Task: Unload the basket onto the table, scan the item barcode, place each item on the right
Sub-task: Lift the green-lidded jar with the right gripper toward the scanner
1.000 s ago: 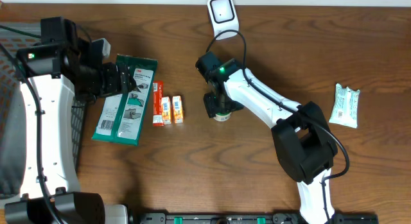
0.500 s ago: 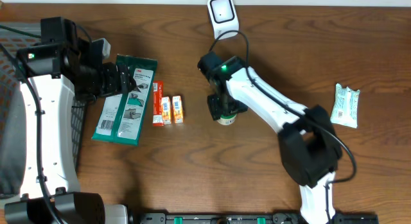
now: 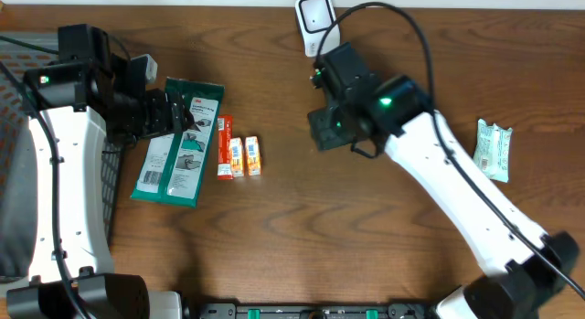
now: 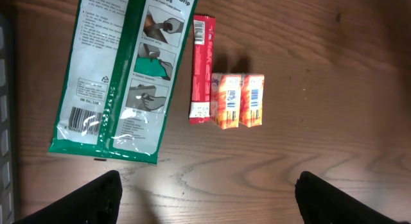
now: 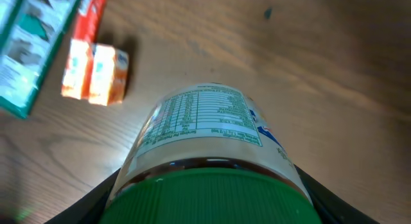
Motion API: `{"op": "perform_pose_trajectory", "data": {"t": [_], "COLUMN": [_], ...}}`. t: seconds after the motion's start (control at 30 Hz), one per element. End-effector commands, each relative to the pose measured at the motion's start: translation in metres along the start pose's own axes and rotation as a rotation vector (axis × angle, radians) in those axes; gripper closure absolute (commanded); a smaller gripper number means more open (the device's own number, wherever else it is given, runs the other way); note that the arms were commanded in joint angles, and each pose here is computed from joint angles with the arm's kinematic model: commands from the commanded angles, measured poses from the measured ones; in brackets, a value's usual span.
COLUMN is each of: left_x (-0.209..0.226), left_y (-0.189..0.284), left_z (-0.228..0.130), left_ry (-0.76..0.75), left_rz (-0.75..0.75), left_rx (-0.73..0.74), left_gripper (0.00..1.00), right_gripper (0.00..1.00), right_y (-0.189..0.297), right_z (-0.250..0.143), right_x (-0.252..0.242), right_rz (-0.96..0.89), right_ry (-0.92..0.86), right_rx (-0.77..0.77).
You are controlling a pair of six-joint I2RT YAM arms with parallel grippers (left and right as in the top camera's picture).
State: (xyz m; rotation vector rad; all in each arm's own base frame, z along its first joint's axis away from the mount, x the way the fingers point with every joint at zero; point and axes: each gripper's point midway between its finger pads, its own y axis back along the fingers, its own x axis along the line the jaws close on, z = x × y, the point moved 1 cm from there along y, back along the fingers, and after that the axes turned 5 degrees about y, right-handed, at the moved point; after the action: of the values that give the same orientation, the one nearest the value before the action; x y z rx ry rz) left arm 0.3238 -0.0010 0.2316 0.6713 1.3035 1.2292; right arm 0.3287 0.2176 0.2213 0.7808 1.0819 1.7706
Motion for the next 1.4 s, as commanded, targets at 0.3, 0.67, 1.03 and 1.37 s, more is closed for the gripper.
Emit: {"op": "perform_pose_trajectory", "data": {"t": [0.3,0.67,1.03,1.37], "left_x": [-0.002,-0.002,-0.002,-0.002], "left_y": [0.004,0.004,0.004,0.004], "left_z": [-0.002,-0.002,-0.002,-0.002], "left_ry": [0.003,0.003,0.003,0.003], "left_rz": [-0.006,-0.006,-0.006,-0.006], "left_rx": [-0.007,-0.007,-0.007,-0.007], "left_gripper": [0.13,0.13,0.13,0.13], "right_gripper": [0.97,0.99,0.99,0.99], "right_y": [0.081,0.089,0.095,0.105], "right_z": [0.025,0.030,0.042,0.066], "right_x": [-0.009,-0.008,-0.004,-0.005], "right_rz": [0.008,0.029,0.038,0.032], "right_ry": [-0.004,0.021,0.087,0.105], "right_rx": [-0.267,-0.305,-0.363,-0.474]}}
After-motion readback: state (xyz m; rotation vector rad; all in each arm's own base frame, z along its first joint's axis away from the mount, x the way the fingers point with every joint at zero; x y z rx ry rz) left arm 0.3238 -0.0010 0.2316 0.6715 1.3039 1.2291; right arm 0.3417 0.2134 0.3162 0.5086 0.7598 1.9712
